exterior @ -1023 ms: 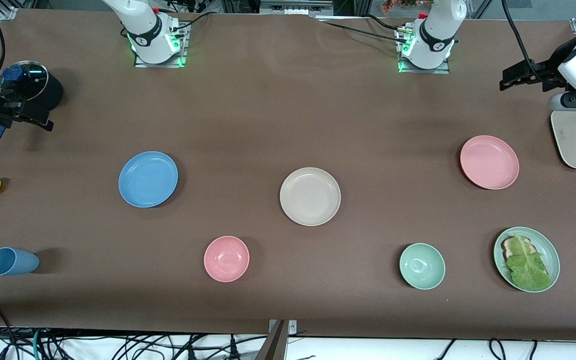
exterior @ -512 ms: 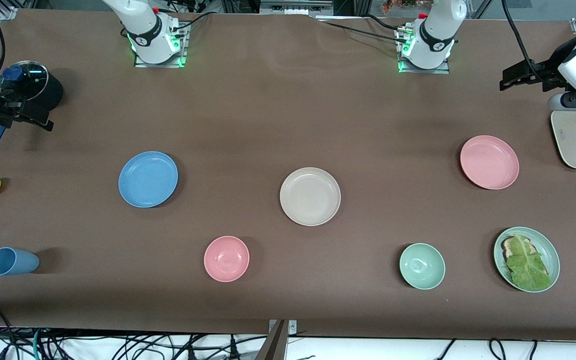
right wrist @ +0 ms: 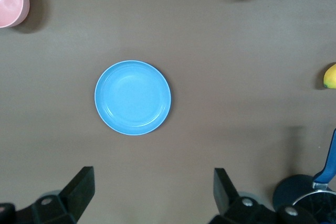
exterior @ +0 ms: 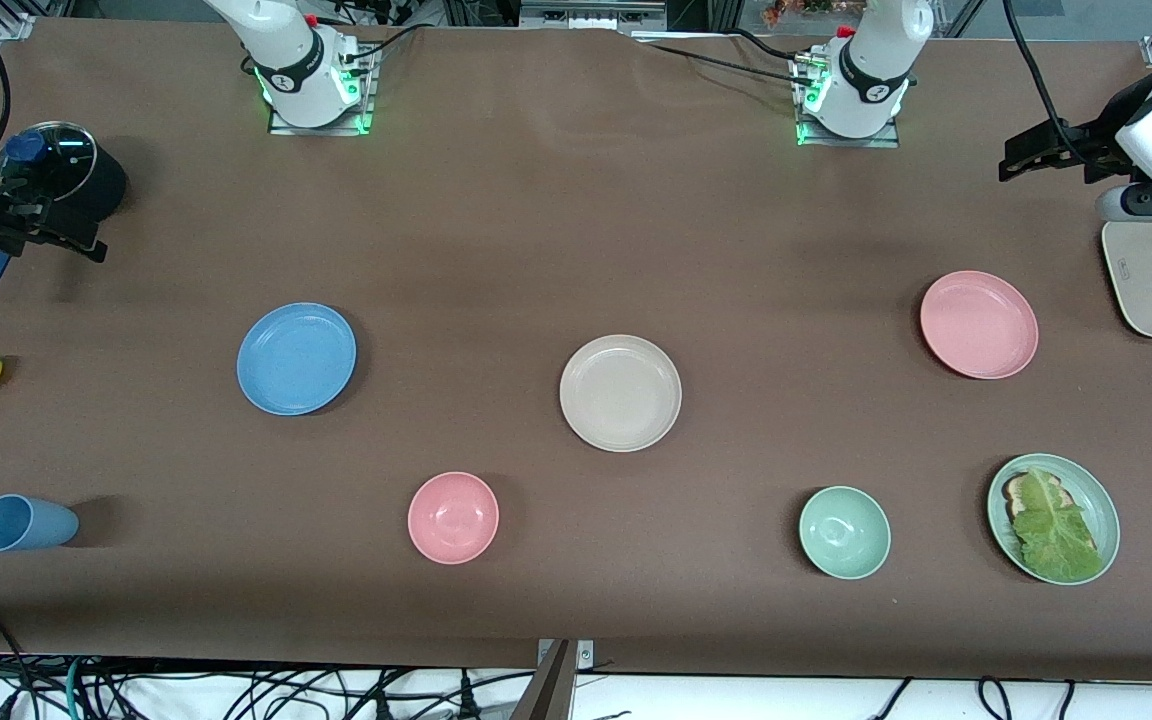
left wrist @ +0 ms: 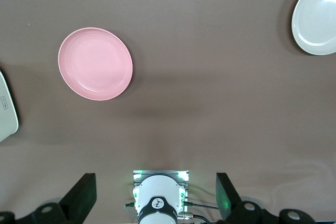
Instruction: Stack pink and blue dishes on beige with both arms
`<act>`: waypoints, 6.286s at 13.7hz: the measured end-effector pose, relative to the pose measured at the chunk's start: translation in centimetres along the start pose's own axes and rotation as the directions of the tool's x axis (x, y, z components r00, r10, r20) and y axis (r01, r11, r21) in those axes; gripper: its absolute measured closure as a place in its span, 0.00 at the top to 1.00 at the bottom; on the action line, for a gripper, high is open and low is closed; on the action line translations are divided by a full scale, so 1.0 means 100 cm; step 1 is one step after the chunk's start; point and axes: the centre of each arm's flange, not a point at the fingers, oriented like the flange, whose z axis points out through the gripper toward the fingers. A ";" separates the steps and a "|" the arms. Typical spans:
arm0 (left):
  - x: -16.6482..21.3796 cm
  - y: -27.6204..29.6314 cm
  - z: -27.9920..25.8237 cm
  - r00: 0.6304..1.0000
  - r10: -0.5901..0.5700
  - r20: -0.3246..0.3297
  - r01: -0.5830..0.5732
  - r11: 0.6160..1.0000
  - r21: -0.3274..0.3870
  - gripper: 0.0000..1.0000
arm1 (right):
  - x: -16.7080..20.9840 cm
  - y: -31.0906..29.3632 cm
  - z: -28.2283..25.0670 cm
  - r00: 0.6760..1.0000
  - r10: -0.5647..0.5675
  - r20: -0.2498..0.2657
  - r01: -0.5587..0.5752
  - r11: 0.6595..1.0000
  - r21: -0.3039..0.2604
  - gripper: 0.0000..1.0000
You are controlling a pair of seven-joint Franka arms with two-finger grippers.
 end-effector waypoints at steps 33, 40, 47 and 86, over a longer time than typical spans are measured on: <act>0.109 -0.108 0.142 0.988 0.141 -0.067 -0.144 0.989 -0.041 1.00 | 0.000 0.000 0.001 1.000 0.000 0.003 0.000 1.000 0.000 1.00; 0.073 -0.224 0.214 0.991 0.118 -0.059 -0.126 0.980 -0.157 1.00 | 0.000 0.000 0.001 1.000 0.000 0.003 0.000 1.000 0.000 1.00; 0.036 -0.287 0.293 0.985 0.105 -0.135 -0.136 0.960 -0.246 1.00 | 0.000 0.000 0.001 1.000 0.000 0.004 0.000 1.000 0.000 1.00; 0.082 -0.326 0.428 0.947 0.170 -0.273 -0.244 0.933 -0.264 0.37 | -0.002 0.000 0.003 1.000 0.000 0.022 0.000 1.000 0.000 1.00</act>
